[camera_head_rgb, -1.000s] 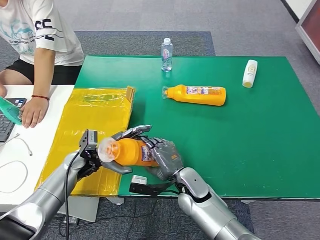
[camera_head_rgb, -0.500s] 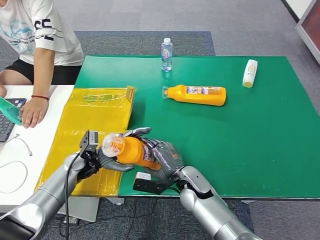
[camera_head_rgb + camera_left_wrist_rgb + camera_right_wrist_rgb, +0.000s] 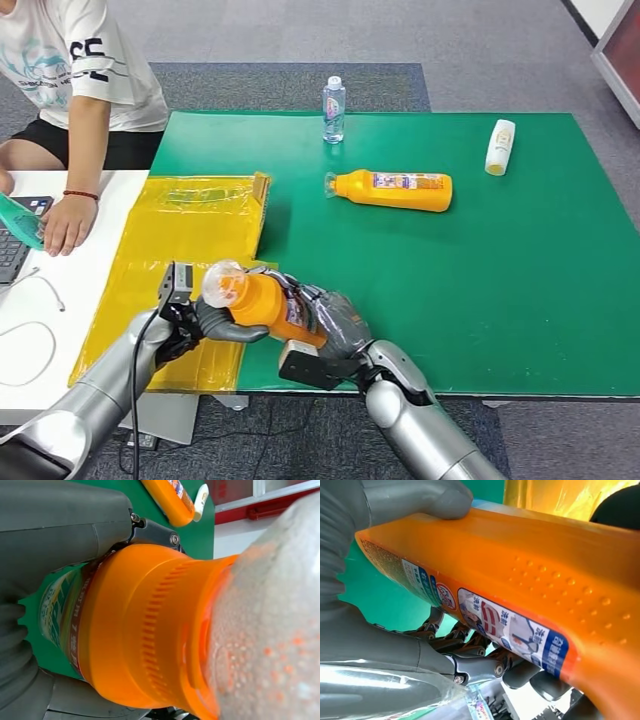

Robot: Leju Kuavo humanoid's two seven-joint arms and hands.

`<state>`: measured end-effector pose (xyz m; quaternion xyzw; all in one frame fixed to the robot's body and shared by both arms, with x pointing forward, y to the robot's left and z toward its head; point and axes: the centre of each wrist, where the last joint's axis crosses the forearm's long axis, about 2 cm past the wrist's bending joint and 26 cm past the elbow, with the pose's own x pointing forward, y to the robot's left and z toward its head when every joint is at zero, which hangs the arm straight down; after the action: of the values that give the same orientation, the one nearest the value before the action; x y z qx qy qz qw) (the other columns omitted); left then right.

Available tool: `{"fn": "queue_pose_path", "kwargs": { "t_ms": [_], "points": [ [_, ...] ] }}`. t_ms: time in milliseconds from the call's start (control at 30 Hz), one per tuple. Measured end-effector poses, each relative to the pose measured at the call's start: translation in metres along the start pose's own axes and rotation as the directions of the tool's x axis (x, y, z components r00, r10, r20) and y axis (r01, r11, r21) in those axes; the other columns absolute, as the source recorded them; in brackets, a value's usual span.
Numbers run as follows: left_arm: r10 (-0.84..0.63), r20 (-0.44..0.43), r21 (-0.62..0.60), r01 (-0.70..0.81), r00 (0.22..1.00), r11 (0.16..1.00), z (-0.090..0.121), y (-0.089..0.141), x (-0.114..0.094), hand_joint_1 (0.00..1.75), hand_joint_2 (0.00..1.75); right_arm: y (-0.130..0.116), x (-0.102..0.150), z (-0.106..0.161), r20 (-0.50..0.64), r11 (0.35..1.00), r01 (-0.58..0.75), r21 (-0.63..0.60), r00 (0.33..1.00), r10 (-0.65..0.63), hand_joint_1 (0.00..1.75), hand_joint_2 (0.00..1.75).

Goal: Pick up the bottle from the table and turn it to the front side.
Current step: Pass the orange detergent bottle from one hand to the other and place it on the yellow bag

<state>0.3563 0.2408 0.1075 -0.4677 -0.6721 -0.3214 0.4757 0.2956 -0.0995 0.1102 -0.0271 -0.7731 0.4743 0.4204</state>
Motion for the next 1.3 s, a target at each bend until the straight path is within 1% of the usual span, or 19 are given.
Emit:
{"fn": "queue_pose_path", "kwargs": {
  "t_ms": [33, 67, 100, 133, 300, 433, 600, 700, 733, 800, 900, 1133, 1233, 1300],
  "points": [
    [0.000, 0.000, 0.000, 0.000, 1.000, 1.000, 0.000, 0.000, 0.000, 1.75, 1.75, 0.000, 0.000, 0.001, 0.000, 1.000, 0.009, -0.002, 1.000, -0.009, 0.54, 1.75],
    [-0.001, 0.000, 0.000, 0.001, 1.000, 1.000, 0.000, 0.000, 0.000, 1.75, 1.75, 0.000, 0.000, 0.001, 0.000, 1.000, 0.019, -0.004, 1.000, -0.019, 0.25, 1.75],
    [-0.001, 0.000, -0.001, 0.001, 1.000, 1.000, 0.000, -0.001, 0.000, 1.75, 1.75, 0.000, 0.000, 0.002, -0.001, 0.999, 0.032, -0.006, 1.000, -0.032, 0.03, 1.75],
    [-0.002, 0.000, -0.002, 0.002, 1.000, 1.000, 0.000, -0.001, -0.001, 1.75, 1.75, 0.000, -0.001, 0.002, -0.002, 0.999, 0.045, -0.008, 0.999, -0.045, 0.00, 1.75],
    [-0.003, 0.000, -0.005, 0.003, 1.000, 1.000, 0.001, -0.006, -0.003, 1.75, 1.75, -0.001, -0.003, 0.005, -0.005, 0.994, 0.109, -0.020, 0.994, -0.109, 0.00, 1.75],
    [-0.012, -0.004, -0.012, 0.012, 1.000, 1.000, 0.002, -0.010, -0.005, 1.75, 1.75, -0.005, -0.007, 0.007, -0.016, 0.982, 0.186, -0.034, 0.982, -0.187, 0.00, 1.75],
    [-0.033, 0.001, -0.019, 0.033, 0.999, 0.999, -0.001, -0.012, -0.003, 1.75, 1.75, -0.008, -0.012, 0.009, -0.021, 0.963, 0.265, -0.047, 0.964, -0.266, 0.00, 1.75],
    [-0.059, 0.010, -0.025, 0.060, 0.998, 0.998, -0.004, -0.014, 0.000, 1.75, 1.75, -0.010, -0.017, 0.012, -0.006, 0.910, 0.410, -0.065, 0.912, -0.411, 0.00, 1.75],
    [-0.070, 0.014, -0.027, 0.070, 0.997, 0.997, -0.005, -0.015, 0.002, 1.75, 1.75, -0.012, -0.020, 0.014, 0.002, 0.883, 0.463, -0.082, 0.886, -0.464, 0.00, 1.75],
    [-0.085, 0.015, -0.034, 0.085, 0.996, 0.996, -0.005, -0.016, 0.003, 1.75, 1.75, -0.019, -0.028, 0.018, 0.009, 0.841, 0.524, -0.131, 0.849, -0.528, 0.00, 1.75],
    [-0.084, 0.013, -0.051, 0.084, 0.996, 0.995, -0.003, -0.025, 0.000, 1.75, 1.75, -0.035, -0.040, 0.022, 0.024, 0.798, 0.565, -0.208, 0.819, -0.573, 0.00, 1.75],
    [-0.128, 0.012, -0.081, 0.128, 0.992, 0.988, -0.007, -0.041, -0.002, 1.75, 1.75, -0.064, -0.063, 0.037, 0.097, 0.659, 0.659, -0.362, 0.730, -0.676, 0.00, 1.75],
    [-0.172, -0.001, -0.089, 0.171, 0.985, 0.981, -0.008, -0.044, -0.001, 1.75, 1.75, -0.079, -0.073, 0.047, 0.133, 0.614, 0.670, -0.417, 0.713, -0.689, 0.00, 1.75],
    [-0.203, -0.010, -0.095, 0.201, 0.979, 0.975, -0.008, -0.045, 0.000, 1.75, 1.75, -0.087, -0.078, 0.053, 0.147, 0.597, 0.671, -0.440, 0.710, -0.689, 0.00, 1.75]
  ]
}}
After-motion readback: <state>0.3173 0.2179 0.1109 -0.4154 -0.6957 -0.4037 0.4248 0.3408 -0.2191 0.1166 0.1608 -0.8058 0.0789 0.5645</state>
